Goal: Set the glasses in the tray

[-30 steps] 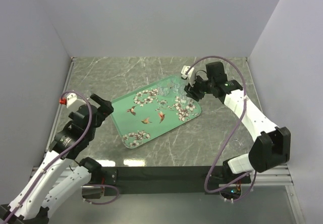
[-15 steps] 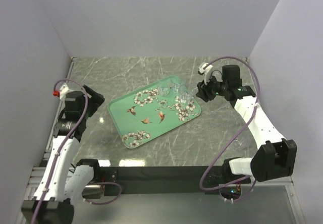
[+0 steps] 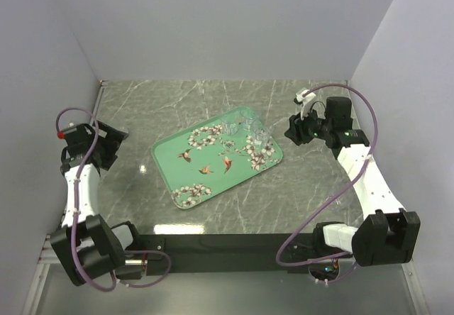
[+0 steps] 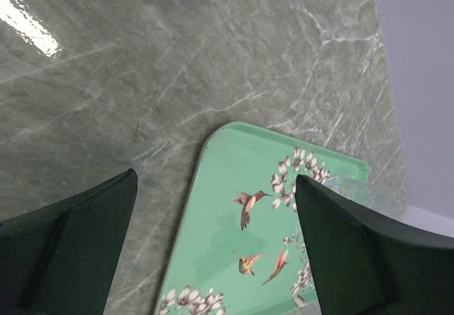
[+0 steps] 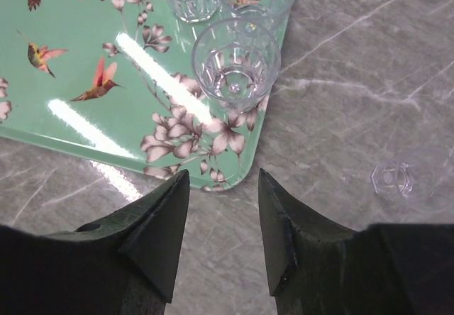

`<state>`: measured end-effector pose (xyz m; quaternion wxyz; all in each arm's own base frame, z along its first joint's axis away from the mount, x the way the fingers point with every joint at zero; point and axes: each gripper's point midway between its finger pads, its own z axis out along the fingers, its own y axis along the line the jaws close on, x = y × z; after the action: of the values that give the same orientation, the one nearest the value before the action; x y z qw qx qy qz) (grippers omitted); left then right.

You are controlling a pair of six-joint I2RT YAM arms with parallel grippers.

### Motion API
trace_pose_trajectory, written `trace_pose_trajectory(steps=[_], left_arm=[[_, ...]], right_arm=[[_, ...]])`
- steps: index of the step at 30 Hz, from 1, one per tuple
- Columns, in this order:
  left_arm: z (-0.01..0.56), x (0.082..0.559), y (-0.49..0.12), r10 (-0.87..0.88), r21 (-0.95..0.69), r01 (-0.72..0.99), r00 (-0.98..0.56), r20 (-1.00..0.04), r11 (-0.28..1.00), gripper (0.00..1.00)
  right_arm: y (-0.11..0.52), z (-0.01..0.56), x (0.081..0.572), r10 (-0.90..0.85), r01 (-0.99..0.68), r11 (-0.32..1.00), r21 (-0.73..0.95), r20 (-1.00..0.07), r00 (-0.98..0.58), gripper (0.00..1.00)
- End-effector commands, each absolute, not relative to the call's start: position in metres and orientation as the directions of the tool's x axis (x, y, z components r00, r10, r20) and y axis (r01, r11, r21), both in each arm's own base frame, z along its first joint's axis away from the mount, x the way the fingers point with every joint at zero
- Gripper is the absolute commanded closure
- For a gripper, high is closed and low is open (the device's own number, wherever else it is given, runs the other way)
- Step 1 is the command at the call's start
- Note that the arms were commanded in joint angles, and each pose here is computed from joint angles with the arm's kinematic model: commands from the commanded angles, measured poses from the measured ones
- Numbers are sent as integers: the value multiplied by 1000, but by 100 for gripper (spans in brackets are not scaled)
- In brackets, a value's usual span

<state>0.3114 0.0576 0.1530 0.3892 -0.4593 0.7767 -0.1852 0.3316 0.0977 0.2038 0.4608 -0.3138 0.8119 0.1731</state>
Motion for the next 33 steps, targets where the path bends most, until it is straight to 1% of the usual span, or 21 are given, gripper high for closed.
trace_pose_trajectory(steps=[1,3,8,9,12,16,19,23,24,25,26,28,30,33], left_arm=[[176,330,70,-854,-694,-499,-256,-454,519,0],[166,333,77,-869,-684,-538,-254,-425,492,1],[160,347,96,-889,-655,-611,-212,-406,445,1],[158,349,101,-891,-646,-627,-198,-409,436,2],[148,362,112,-913,-642,-664,-162,-376,382,6],[151,383,124,-938,-668,-679,-89,-334,303,8],[157,400,131,-947,-695,-666,-53,-317,270,10],[150,413,140,-956,-682,-693,-35,-292,234,17],[137,413,141,-961,-657,-722,-43,-272,218,19],[139,417,143,-960,-653,-724,-43,-278,222,25],[134,417,145,-961,-643,-734,-45,-273,217,28],[124,420,146,-963,-626,-750,-55,-262,213,30],[114,422,147,-966,-610,-763,-67,-251,212,36],[107,427,150,-964,-593,-774,-83,-253,222,42]], right_arm=[[95,220,336,-310,-650,760,-14,-886,-343,49],[94,219,336,-303,-645,764,-7,-887,-349,49],[91,217,334,-301,-638,770,-9,-887,-351,49],[91,216,334,-302,-638,770,-7,-885,-354,49],[91,215,332,-302,-638,770,-7,-885,-354,49],[90,216,330,-298,-636,772,-3,-886,-356,49],[91,217,329,-293,-636,771,0,-887,-356,49],[90,215,329,-293,-635,773,3,-886,-360,49],[90,216,329,-293,-633,774,1,-886,-360,49],[90,216,330,-292,-633,774,2,-886,-361,49],[89,216,330,-292,-631,775,1,-886,-360,49],[89,217,331,-292,-631,775,2,-886,-361,49],[88,218,333,-292,-629,778,-1,-886,-360,49],[88,218,334,-297,-632,775,-4,-885,-358,49]])
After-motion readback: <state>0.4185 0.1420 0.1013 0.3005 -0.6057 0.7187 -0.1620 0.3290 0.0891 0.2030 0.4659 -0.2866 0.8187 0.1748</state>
